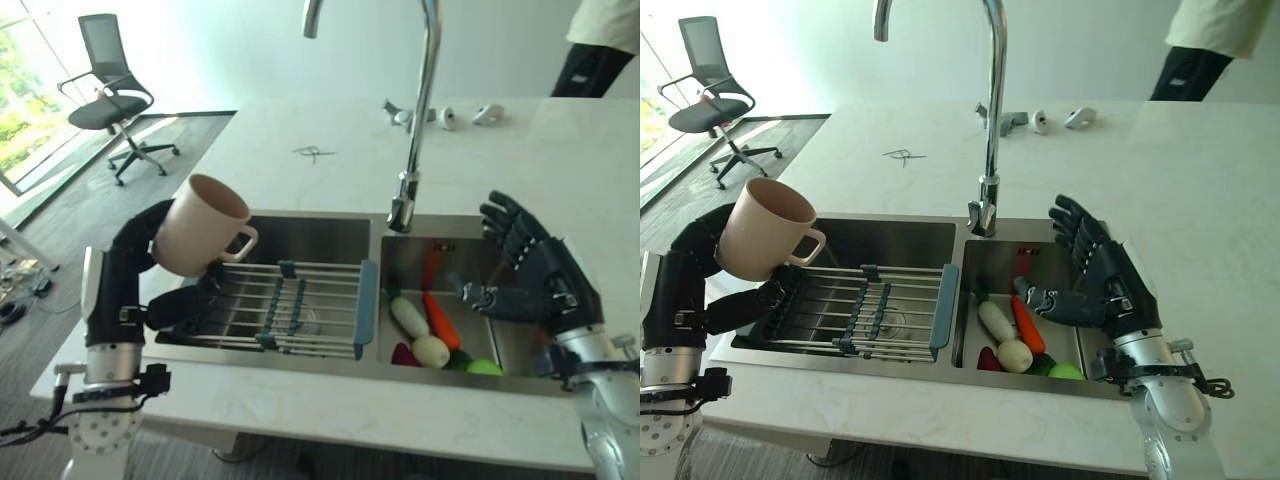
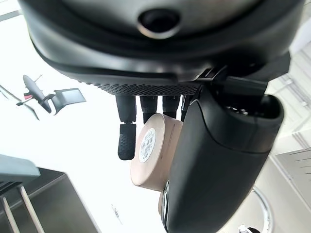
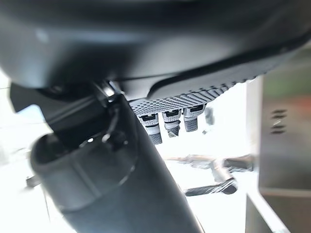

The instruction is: Place the dishes in the dishwasher.

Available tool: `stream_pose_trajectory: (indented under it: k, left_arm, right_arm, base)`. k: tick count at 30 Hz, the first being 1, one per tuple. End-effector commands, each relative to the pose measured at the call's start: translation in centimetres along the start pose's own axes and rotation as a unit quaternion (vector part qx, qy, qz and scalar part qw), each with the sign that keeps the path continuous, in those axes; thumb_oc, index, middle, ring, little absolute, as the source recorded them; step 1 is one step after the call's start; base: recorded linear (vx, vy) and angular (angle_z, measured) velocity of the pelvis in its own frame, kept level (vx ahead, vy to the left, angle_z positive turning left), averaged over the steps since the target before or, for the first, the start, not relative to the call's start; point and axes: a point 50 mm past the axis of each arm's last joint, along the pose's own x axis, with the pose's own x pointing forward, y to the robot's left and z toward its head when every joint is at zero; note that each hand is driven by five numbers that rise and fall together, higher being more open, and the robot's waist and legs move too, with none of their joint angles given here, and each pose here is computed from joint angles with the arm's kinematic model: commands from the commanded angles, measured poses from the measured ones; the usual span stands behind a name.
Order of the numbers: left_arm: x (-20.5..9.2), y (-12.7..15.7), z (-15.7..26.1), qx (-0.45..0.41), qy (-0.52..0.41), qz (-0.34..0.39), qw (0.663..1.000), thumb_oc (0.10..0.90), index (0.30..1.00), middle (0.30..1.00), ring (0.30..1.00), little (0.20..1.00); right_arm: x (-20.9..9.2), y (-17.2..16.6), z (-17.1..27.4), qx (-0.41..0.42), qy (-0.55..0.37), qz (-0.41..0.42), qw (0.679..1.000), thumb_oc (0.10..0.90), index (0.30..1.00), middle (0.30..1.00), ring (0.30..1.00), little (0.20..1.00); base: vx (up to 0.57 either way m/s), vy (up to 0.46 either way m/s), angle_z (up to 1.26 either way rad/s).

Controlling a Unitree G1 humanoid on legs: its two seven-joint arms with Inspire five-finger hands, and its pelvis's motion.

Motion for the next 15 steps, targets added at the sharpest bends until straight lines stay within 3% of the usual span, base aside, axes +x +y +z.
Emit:
stream_pose_trajectory:
  k: [1,9,15]
  left_arm:
    - [3.2,1.8,5.0,-0.046,-0.18,0.05,0.981,0.4,0.3,0.3,0.3,0.3]
    - [3.0,1.6,7.1,-0.137,-0.278,0.06,0.949,0.4,0.3,0.3,0.3,0.3]
    - [3.5,0.1,7.0,-0.173,-0.265,0.032,0.948,0.4,0.3,0.3,0.3,0.3]
  right_arm:
    - [1.4,-1.4,5.4,-0.031,-0.174,-0.07,0.982,0.8,0.9,0.9,0.9,0.9]
    - [1.0,-3.6,6.2,-0.05,-0.211,-0.118,0.969,0.8,0.9,0.9,0.9,0.9]
    - [1.0,-3.2,6.1,-0.029,-0.226,-0.144,0.963,0.8,0.9,0.9,0.9,0.9]
  base:
    - [-0.19,0.032,1.93]
    - [-0.17,0.186,1.31]
    - [-0.14,0.466,1.6]
